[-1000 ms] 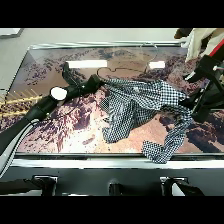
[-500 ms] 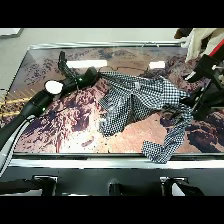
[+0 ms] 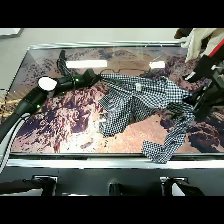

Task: Fold the clothes and pants, and hang the long-sleeved shirts on hangers.

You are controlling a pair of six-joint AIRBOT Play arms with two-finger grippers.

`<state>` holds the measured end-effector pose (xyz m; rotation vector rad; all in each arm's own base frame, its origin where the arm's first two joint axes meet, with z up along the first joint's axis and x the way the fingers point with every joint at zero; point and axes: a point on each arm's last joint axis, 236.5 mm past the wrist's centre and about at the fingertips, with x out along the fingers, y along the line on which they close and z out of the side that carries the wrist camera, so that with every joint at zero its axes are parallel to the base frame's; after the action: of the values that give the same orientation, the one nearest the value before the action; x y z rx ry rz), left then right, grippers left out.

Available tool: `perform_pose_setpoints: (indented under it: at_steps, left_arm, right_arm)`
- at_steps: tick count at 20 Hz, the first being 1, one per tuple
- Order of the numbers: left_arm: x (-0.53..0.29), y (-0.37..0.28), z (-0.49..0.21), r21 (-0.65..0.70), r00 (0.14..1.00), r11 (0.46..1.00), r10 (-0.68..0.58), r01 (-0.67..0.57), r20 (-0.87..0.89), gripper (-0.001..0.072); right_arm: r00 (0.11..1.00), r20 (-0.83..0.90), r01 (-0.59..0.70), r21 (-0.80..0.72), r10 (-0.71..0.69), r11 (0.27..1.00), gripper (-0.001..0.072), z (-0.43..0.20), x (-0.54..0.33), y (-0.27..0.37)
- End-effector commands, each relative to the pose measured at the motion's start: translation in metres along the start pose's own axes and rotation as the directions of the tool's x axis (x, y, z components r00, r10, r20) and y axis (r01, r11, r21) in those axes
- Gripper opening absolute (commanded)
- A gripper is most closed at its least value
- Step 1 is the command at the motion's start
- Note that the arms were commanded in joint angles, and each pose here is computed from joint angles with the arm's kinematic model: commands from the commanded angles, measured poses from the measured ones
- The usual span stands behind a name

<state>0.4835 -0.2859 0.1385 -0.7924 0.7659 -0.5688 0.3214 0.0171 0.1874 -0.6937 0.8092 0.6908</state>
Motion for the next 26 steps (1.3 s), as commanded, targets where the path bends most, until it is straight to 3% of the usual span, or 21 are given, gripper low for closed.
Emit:
perform_pose_setpoints:
  at_steps: [1, 8, 14, 26]
  left_arm:
    - [-0.011, -0.007, 0.015, 0.015, 1.0, 1.0, -0.017, 0.017, 0.0, 0.002]
    - [-0.027, -0.014, -0.023, 0.039, 0.979, 0.999, -0.029, 0.037, -0.2, 0.0019]
    - [-0.032, 0.008, -0.037, 0.061, 0.964, 0.997, 0.07, -0.057, -0.258, 0.0019]
    - [-0.029, 0.002, -0.043, 0.025, 0.96, 0.998, 0.057, -0.052, -0.275, 0.0019]
  right_arm:
    - [1.0, -0.018, -0.005, 0.0, 0.005, 1.0, 0.0019, -0.004, 0.0, 0.001]
    - [0.998, -0.042, 0.044, -0.011, -0.044, 0.999, 0.002, -0.01, 0.0, -0.011]
    - [0.995, -0.013, 0.098, -0.014, -0.098, 0.995, 0.002, -0.003, -0.002, -0.023]
    - [0.996, -0.032, 0.084, -0.045, -0.086, 0.995, 0.002, -0.007, -0.009, -0.014]
